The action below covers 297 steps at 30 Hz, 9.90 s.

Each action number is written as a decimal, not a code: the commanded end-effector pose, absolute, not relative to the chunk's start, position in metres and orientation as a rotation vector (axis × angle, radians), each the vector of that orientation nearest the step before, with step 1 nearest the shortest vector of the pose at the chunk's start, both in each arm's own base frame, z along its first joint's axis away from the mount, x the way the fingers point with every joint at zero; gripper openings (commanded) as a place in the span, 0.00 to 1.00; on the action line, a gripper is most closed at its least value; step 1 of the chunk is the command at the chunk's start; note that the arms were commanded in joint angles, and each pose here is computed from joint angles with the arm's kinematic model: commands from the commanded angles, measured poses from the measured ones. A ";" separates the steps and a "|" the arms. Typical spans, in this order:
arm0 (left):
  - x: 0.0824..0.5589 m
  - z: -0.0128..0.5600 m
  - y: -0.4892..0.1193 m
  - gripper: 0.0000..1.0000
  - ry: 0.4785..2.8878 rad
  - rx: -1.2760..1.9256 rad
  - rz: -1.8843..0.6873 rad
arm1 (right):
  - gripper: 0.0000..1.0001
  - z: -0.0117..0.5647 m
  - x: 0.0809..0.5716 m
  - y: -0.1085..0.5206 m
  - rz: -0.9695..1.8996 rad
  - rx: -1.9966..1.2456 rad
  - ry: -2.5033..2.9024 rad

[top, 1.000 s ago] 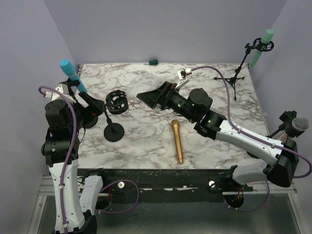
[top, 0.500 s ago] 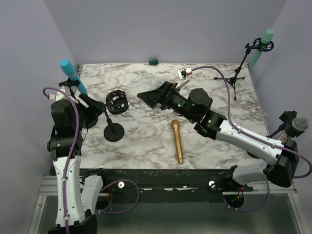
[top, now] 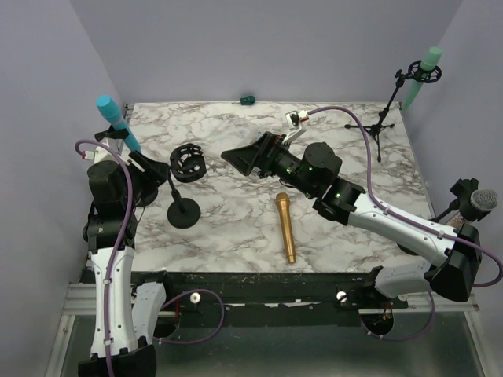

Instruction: Remove the microphone from the stand

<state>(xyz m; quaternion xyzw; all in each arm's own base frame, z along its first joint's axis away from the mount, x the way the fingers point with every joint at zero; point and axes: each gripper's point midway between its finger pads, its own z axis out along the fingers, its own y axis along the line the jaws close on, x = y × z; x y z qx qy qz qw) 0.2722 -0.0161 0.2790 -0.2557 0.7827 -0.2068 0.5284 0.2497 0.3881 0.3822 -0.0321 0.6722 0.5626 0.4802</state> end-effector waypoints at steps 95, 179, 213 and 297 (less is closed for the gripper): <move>0.178 0.326 -0.111 0.98 1.702 -0.069 -0.952 | 1.00 0.201 0.268 0.511 1.696 0.084 2.144; 0.088 0.475 -0.032 0.99 1.427 -0.039 -0.318 | 0.99 0.211 0.153 0.720 1.922 -0.292 2.036; 0.174 0.431 -0.033 0.99 1.589 -0.188 -0.352 | 1.00 0.235 0.204 0.548 1.637 -0.345 2.047; 0.316 0.425 -0.076 0.00 1.498 0.008 -0.238 | 1.00 0.208 0.293 0.421 1.341 -0.007 2.123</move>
